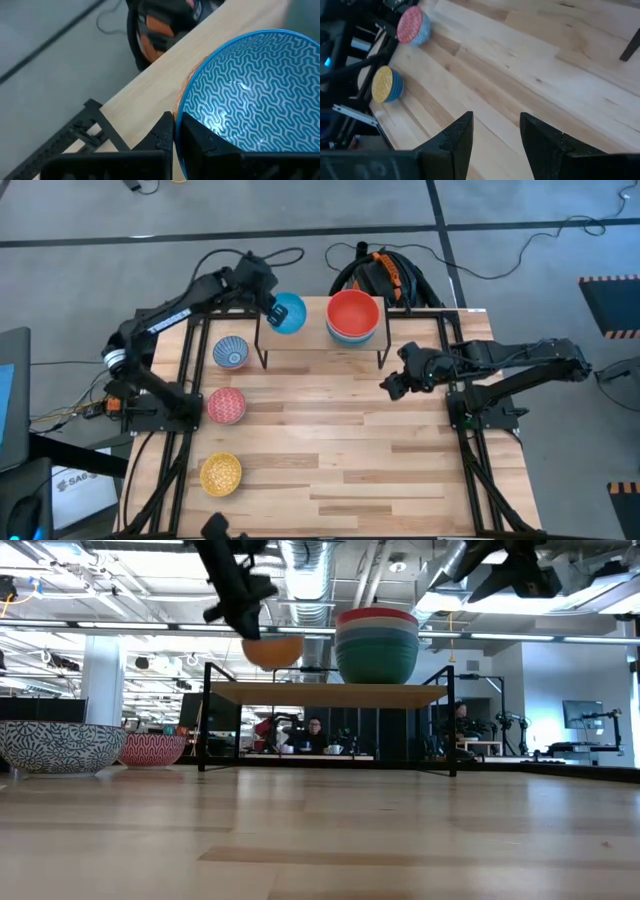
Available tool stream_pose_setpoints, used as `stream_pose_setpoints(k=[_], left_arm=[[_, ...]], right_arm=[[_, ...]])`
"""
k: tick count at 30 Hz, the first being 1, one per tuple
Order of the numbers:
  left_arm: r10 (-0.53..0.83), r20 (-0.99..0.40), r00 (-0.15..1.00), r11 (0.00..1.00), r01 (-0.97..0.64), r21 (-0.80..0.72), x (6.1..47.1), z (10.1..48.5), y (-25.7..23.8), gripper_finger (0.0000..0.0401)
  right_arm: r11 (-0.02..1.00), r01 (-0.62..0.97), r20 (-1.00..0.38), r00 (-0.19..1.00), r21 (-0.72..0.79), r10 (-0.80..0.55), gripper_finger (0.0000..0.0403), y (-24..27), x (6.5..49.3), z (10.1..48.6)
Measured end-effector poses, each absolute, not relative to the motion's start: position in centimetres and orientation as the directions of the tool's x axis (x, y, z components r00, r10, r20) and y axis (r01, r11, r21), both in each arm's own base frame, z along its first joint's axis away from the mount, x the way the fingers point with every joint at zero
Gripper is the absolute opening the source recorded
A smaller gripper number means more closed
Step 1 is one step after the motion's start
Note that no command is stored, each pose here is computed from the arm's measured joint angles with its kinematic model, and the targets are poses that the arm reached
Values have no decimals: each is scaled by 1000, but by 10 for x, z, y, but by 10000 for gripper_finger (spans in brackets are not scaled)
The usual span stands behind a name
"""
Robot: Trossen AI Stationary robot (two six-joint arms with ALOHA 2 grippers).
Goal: Place and stack bowls onto a shelf
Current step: Put the light blue patterned bowl on the shelf, then stack the yellow patterned bowl on top of the light blue patterned bowl on the shelf
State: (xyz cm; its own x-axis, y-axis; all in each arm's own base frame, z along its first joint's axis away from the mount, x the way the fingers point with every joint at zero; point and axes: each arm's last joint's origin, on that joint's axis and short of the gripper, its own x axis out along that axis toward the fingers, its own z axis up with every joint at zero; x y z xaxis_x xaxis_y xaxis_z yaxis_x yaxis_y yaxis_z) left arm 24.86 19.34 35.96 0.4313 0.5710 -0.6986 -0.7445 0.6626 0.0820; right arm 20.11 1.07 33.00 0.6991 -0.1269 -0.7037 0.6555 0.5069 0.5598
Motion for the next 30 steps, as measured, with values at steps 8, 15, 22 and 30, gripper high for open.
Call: stream_pose_setpoints(k=[8, 15, 22, 30], left_arm=[[475, -780, 408, 697, -715, 51, 252, 326, 231, 0], [460, -783, 419, 708, -705, 38, 247, 324, 238, 0], [439, -786, 436, 723, -691, 20, 244, 324, 240, 66], [451, -770, 451, 723, -691, 19, 245, 334, 240, 165]], right_arm=[[446, 689, -705, 690, 571, -163, 187, 1, 202, 329], [415, 704, -699, 688, 577, -195, 187, -8, 207, 328], [431, 706, -686, 689, 561, -235, 187, -21, 214, 327], [512, 701, -688, 677, 496, -260, 187, -31, 225, 321]])
